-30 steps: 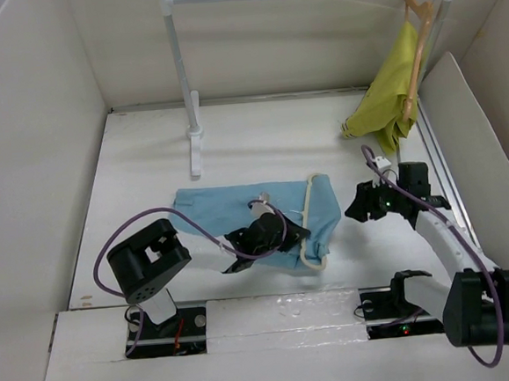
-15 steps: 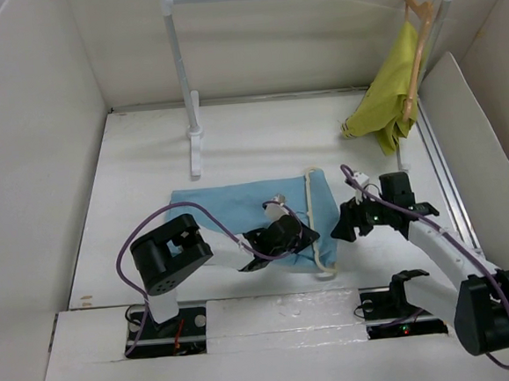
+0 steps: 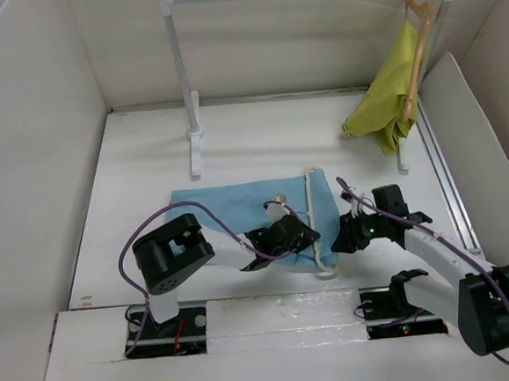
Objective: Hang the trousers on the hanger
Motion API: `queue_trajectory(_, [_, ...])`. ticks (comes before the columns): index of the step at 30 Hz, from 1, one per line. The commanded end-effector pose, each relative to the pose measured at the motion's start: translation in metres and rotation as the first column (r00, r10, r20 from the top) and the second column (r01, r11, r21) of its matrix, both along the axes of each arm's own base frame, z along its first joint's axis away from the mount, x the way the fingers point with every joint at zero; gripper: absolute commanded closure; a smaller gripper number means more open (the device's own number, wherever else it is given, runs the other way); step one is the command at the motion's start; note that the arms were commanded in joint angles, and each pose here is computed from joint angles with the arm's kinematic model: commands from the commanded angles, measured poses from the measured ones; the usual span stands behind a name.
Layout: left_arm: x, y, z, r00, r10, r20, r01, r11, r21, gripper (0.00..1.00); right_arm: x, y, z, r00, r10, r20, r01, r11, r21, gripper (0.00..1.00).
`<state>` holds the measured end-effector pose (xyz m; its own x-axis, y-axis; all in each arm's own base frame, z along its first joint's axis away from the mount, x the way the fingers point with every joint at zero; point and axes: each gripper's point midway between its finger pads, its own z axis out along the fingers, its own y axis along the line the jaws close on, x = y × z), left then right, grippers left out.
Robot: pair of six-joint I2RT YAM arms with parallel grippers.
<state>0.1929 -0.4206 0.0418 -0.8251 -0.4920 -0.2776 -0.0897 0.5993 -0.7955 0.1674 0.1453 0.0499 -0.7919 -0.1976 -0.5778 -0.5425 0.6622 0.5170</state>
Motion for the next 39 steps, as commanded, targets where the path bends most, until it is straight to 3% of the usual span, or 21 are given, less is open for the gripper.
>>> queue_trajectory(1, [-0.002, 0.010, -0.021, 1.000, -0.002, -0.014, 0.003, 0.995, 0.100, 1.00, 0.004, 0.016, 0.005, 0.999, 0.049, 0.015, -0.050, 0.997, 0.067, 0.62])
queue_trajectory(3, [-0.002, 0.012, -0.024, 1.000, 0.000, -0.018, 0.002, 0.994, 0.111, 1.00, 0.008, 0.019, 0.010, 0.998, 0.058, 0.021, -0.060, 0.995, 0.080, 0.74])
queue_trajectory(4, [-0.002, 0.012, -0.024, 1.000, 0.000, -0.017, 0.002, 0.993, 0.114, 1.00, 0.011, 0.017, 0.011, 0.998, 0.053, 0.019, -0.054, 0.996, 0.076, 0.93])
queue_trajectory(5, [-0.003, 0.014, -0.026, 1.000, -0.001, -0.019, 0.003, 0.992, 0.126, 1.00, 0.017, 0.018, 0.021, 0.997, 0.055, 0.054, -0.058, 0.996, 0.074, 0.99])
queue_trajectory(9, [-0.004, 0.026, -0.032, 1.000, 0.005, -0.021, -0.001, 0.982, 0.189, 1.00, 0.044, 0.000, 0.069, 0.976, -0.042, 0.212, 0.039, 0.999, 0.015, 1.00])
queue_trajectory(12, [-0.005, 0.038, -0.037, 1.000, 0.021, -0.022, -0.015, 0.973, 0.231, 1.00, 0.048, -0.015, 0.090, 0.964, -0.074, 0.256, 0.076, 0.997, 0.001, 1.00])
queue_trajectory(15, [-0.004, 0.054, -0.041, 0.999, 0.045, -0.025, -0.037, 0.959, 0.280, 1.00, 0.036, -0.022, 0.091, 0.976, -0.070, 0.206, 0.070, 0.997, 0.010, 1.00])
queue_trajectory(21, [0.006, 0.093, -0.050, 0.992, 0.119, -0.032, -0.099, 0.926, 0.363, 1.00, 0.021, -0.050, 0.089, 0.969, -0.120, 0.215, 0.146, 0.983, -0.108, 1.00])
queue_trajectory(26, [0.004, 0.127, -0.053, 0.979, 0.196, -0.059, -0.157, 0.905, 0.395, 1.00, 0.003, -0.061, 0.051, 0.979, -0.142, 0.148, 0.167, 0.971, -0.171, 1.00])
queue_trajectory(27, [0.005, 0.129, -0.050, 0.978, 0.204, -0.049, -0.169, 0.906, 0.389, 1.00, 0.001, -0.055, 0.047, 0.982, -0.131, 0.135, 0.150, 0.979, -0.137, 0.93])
queue_trajectory(28, [0.006, 0.129, -0.046, 0.979, 0.199, -0.040, -0.169, 0.908, 0.383, 1.00, 0.010, -0.048, 0.049, 0.979, -0.126, 0.160, 0.141, 0.986, -0.088, 0.59])
queue_trajectory(31, [0.003, 0.119, -0.031, 0.987, 0.159, 0.003, -0.147, 0.907, 0.395, 1.00, 0.028, -0.047, 0.056, 0.979, -0.101, 0.175, 0.118, 0.989, -0.087, 0.19])
queue_trajectory(34, [0.006, 0.102, -0.019, 0.993, 0.117, 0.028, -0.118, 0.909, 0.400, 1.00, 0.075, -0.045, 0.077, 0.957, -0.113, 0.267, 0.134, 0.989, -0.062, 0.13])
queue_trajectory(37, [0.009, 0.093, -0.016, 0.994, 0.106, 0.034, -0.111, 0.911, 0.396, 1.00, 0.114, -0.029, 0.074, 0.959, -0.070, 0.273, 0.074, 0.997, -0.006, 0.10])
queue_trajectory(39, [0.010, 0.092, -0.016, 0.994, 0.098, 0.037, -0.105, 0.911, 0.398, 1.00, 0.130, -0.018, 0.045, 0.982, -0.019, 0.190, 0.023, 1.000, -0.016, 0.09])
